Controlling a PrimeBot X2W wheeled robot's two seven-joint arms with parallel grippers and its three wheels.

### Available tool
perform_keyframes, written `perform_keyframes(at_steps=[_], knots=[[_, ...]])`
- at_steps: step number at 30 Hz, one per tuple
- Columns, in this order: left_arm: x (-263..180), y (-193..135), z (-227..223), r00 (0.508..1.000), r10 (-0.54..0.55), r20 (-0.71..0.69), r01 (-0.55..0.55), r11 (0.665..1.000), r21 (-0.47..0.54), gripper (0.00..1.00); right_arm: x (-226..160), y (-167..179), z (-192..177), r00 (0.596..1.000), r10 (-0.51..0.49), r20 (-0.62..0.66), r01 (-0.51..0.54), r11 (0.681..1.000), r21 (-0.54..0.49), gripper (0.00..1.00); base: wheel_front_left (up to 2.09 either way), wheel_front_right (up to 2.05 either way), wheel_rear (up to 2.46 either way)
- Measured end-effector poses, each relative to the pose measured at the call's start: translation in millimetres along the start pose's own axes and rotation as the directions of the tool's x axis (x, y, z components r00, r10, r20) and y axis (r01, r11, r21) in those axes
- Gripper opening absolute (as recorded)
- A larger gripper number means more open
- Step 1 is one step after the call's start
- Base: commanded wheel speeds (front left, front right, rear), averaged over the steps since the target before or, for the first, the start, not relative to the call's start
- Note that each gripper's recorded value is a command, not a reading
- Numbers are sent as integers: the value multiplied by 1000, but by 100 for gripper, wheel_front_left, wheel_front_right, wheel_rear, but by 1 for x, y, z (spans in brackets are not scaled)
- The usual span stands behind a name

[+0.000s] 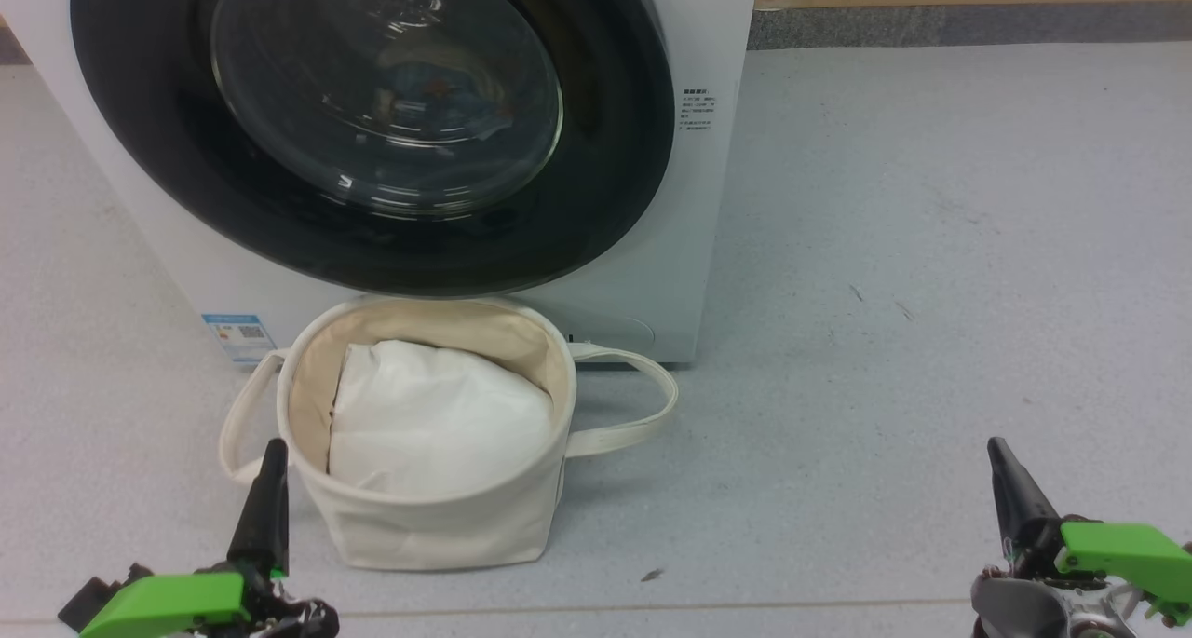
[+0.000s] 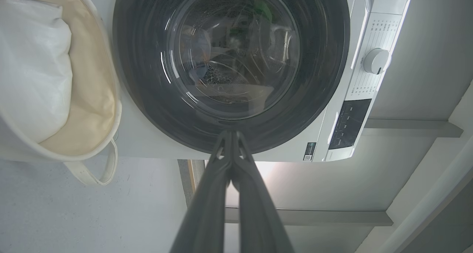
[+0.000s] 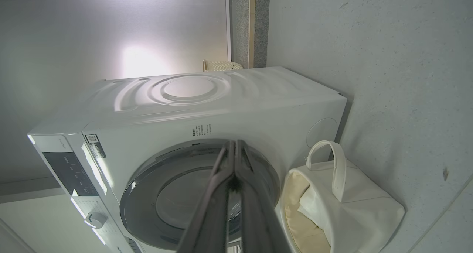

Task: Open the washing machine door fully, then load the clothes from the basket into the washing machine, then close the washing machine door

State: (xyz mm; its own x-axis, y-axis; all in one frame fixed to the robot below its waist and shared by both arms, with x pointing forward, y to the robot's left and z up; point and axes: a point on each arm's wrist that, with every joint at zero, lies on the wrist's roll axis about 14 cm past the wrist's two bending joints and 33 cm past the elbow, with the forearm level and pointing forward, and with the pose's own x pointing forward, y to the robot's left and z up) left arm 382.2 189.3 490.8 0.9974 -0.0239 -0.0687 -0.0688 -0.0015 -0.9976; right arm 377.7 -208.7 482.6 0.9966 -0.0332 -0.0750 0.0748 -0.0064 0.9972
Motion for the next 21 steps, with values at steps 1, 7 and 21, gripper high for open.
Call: perform_keyframes(at_steps=[1, 7, 21], knots=[[0, 0, 0, 1000, 0, 0, 0, 1000, 0, 0, 0, 0, 0, 1000, 0, 0, 0, 1000, 0, 0, 0, 0, 0], [0, 0, 0, 1000, 0, 0, 0, 1000, 0, 0, 0, 0, 0, 1000, 0, 0, 0, 1000, 0, 0, 0, 0, 0], [0, 0, 0, 1000, 0, 0, 0, 1000, 0, 0, 0, 0, 0, 1000, 0, 0, 0, 1000, 0, 0, 0, 0, 0]])
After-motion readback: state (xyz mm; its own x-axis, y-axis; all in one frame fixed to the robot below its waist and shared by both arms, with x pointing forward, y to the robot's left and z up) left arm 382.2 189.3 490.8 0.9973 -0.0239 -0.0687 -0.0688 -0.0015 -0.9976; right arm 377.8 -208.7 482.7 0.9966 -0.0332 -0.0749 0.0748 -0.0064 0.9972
